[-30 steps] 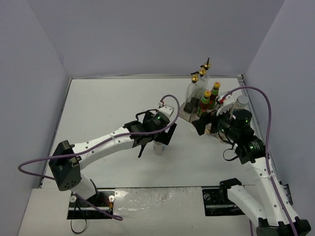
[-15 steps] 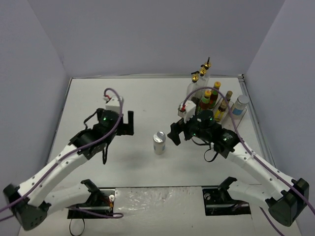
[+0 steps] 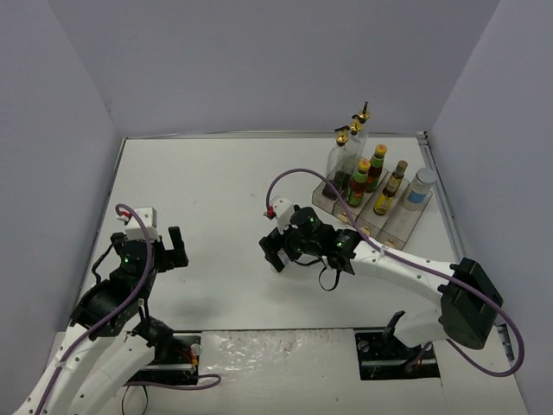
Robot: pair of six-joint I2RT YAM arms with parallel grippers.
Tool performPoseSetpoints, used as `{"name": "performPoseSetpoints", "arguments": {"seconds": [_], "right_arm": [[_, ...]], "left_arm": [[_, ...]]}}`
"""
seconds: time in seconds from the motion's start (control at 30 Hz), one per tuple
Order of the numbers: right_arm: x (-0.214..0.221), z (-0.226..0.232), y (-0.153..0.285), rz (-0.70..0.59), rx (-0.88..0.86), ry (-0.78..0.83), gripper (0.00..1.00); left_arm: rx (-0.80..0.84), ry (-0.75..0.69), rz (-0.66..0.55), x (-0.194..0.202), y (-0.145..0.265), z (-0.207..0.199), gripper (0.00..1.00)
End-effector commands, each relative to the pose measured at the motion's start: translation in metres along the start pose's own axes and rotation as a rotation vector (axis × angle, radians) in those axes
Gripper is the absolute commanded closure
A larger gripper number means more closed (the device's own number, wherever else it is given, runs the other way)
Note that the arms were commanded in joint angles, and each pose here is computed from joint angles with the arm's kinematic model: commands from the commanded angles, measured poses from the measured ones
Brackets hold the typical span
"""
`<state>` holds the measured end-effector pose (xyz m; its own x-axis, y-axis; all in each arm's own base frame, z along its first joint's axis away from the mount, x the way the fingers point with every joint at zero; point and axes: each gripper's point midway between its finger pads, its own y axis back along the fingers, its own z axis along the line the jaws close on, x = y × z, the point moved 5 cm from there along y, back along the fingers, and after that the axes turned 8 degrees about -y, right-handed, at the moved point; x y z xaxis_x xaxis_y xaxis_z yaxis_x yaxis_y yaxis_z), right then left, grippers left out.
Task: Organize the condiment bottles
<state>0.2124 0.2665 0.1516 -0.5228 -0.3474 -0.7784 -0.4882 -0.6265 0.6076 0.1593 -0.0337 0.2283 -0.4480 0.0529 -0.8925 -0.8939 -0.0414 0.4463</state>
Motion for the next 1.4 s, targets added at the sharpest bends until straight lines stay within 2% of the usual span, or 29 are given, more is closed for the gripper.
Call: {"name": "performPoseSetpoints", "arguments": {"seconds": [0.0, 0.07, 0.17, 0.4, 0.53, 0.6, 0.73, 0.97, 1.23, 1.37], "right_arm": [[-0.027, 0.006, -0.009, -0.114, -0.008, 0.009, 0.04], [-0.021, 0.005, -0.012, -0.107, -0.004, 0.002, 0.07], [-0.017, 0.003, -0.013, -0.114, 0.005, -0.009, 0.22], [-0.005, -0.009, -0.006, -0.112, 0.077, -0.063, 0.74], [-0.007, -0.041, 0.022, -0.164, 0.240, -0.175, 0.99], [-0.011, -0.054, 0.036, -0.193, 0.302, -0.254, 1.00], [-0.022, -0.096, 0.091, -0.295, 0.513, -0.441, 1.00], [-0.028, -0.166, 0.174, -0.426, 0.862, -0.598, 1.00], [-0.034, -0.245, 0.217, -0.461, 1.034, -0.716, 1.00], [-0.030, -0.283, 0.217, -0.501, 1.058, -0.760, 1.00]], "left_arm": [[-0.022, 0.020, -0.034, -0.013, -0.002, 0.001, 0.03], [-0.011, 0.014, -0.024, -0.013, -0.005, -0.002, 0.03], [-0.004, 0.007, -0.009, -0.012, -0.007, -0.005, 0.03], [0.021, -0.005, -0.006, -0.011, -0.009, -0.008, 0.03], [0.027, -0.006, -0.008, -0.012, -0.008, -0.009, 0.03], [0.031, -0.006, -0.008, -0.011, -0.008, -0.009, 0.03], [0.039, -0.012, -0.008, -0.012, -0.009, -0.010, 0.03], [0.045, -0.011, -0.015, -0.013, -0.008, -0.010, 0.03], [0.065, -0.024, -0.004, -0.012, -0.010, -0.014, 0.03], [0.058, -0.019, -0.012, -0.014, -0.009, -0.012, 0.03]]}}
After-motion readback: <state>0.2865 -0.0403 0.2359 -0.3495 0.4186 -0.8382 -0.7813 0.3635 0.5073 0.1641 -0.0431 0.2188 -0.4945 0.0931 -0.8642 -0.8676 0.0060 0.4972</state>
